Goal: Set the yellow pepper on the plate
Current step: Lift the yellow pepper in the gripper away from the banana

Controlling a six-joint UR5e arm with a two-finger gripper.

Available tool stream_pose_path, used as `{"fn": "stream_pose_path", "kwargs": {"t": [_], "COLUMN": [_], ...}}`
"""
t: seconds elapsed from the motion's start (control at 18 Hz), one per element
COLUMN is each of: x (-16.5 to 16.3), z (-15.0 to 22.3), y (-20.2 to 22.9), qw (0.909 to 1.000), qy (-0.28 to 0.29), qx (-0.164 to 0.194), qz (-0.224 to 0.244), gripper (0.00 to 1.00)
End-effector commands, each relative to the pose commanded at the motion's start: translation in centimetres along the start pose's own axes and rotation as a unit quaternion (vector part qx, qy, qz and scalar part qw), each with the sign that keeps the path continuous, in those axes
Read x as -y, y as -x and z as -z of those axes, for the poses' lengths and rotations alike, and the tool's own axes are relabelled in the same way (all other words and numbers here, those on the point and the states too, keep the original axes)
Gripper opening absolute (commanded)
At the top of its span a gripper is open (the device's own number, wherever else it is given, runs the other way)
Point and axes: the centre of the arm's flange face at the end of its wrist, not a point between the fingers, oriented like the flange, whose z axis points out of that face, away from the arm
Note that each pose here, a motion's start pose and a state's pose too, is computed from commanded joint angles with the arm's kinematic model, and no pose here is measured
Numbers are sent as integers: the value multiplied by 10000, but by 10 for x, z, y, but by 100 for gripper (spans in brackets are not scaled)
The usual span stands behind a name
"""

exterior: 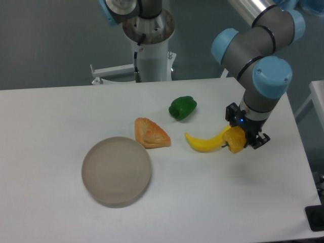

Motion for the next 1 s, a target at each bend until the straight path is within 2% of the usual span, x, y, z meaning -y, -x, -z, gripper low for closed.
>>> {"fn": "stream_pose_path", "kwargs": {"t": [0.44,0.78,1.0], "x": [0,16,77], "z": [7,0,1], "y": [0,-21,-81], "qw": [10000,9990,9977], "qy": [-10,-203,-218], "qx": [53,-135,-330], "qz": [16,376,556], "gripper": [18,18,18]}}
